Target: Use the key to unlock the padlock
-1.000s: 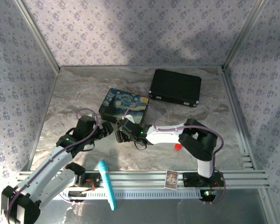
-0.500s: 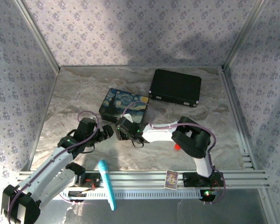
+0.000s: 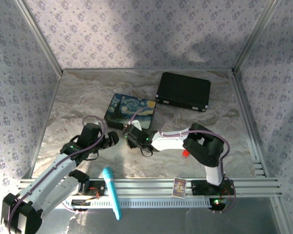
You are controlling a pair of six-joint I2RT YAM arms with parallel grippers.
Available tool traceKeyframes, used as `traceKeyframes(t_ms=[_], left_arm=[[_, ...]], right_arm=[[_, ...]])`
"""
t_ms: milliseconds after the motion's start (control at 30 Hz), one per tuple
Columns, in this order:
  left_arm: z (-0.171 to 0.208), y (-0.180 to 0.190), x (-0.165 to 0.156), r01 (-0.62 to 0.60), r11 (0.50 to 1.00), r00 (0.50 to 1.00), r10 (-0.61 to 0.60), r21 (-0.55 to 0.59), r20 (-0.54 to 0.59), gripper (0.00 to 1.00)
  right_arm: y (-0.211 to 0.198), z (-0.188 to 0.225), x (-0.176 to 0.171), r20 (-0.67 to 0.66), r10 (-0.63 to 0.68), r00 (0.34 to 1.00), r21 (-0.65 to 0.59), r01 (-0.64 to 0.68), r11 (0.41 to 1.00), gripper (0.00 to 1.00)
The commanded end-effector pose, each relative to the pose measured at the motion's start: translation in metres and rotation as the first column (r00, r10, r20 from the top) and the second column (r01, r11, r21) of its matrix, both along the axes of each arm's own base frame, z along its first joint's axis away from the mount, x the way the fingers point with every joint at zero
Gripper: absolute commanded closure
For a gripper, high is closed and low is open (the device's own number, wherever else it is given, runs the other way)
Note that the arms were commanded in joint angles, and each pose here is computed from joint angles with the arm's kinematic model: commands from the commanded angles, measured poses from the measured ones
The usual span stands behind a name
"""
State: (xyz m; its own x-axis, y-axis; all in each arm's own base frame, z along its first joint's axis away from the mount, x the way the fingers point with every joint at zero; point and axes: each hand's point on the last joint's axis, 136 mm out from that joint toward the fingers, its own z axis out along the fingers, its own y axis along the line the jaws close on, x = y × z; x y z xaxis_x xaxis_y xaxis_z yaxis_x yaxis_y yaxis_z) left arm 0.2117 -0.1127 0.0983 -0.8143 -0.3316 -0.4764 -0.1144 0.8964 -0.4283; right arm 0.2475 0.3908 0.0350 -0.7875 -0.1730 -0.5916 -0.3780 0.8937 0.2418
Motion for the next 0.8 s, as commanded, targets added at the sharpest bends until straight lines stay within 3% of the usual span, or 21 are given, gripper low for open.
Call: traceKeyframes(t_ms=[0, 133, 233, 333, 400, 600, 767], left_arm=[[0.032, 0.0, 0.01, 0.046, 0.997, 0.993, -0.053, 0.065, 0.101, 0.0], [0.047, -0.01, 0.014, 0.132, 0.98, 0.976, -0.155, 0.152, 0.153, 0.0], [0.058, -0.034, 0.014, 0.273, 0.926, 0.925, -0.327, 0.26, 0.194, 0.0], [0.071, -0.062, 0.012, 0.376, 0.796, 0.822, -0.523, 0.474, 0.226, 0.0], [0.073, -0.075, 0.013, 0.412, 0.71, 0.777, -0.602, 0.572, 0.187, 0.0], [0.055, -0.106, 0.032, 0.528, 0.486, 0.662, -0.749, 0.696, 0.021, 0.05], [0.022, -0.125, 0.036, 0.634, 0.33, 0.57, -0.81, 0.699, -0.135, 0.12]], right_arm=[[-0.026, -0.005, -0.012, -0.02, -0.037, 0.999, -0.036, 0.036, 0.999, 0.71], [-0.047, -0.005, -0.022, -0.03, -0.054, 0.998, -0.034, 0.053, 0.998, 0.72], [-0.063, -0.006, -0.03, -0.046, -0.065, 0.997, -0.033, 0.064, 0.997, 0.72], [-0.086, -0.011, -0.036, -0.065, -0.112, 0.992, -0.035, 0.11, 0.993, 0.72], [-0.099, -0.014, -0.039, -0.073, -0.144, 0.987, -0.023, 0.143, 0.989, 0.72], [-0.119, -0.017, -0.042, -0.088, -0.203, 0.975, 0.033, 0.207, 0.978, 0.72], [-0.111, -0.02, -0.04, -0.093, -0.236, 0.967, 0.075, 0.244, 0.967, 0.73]])
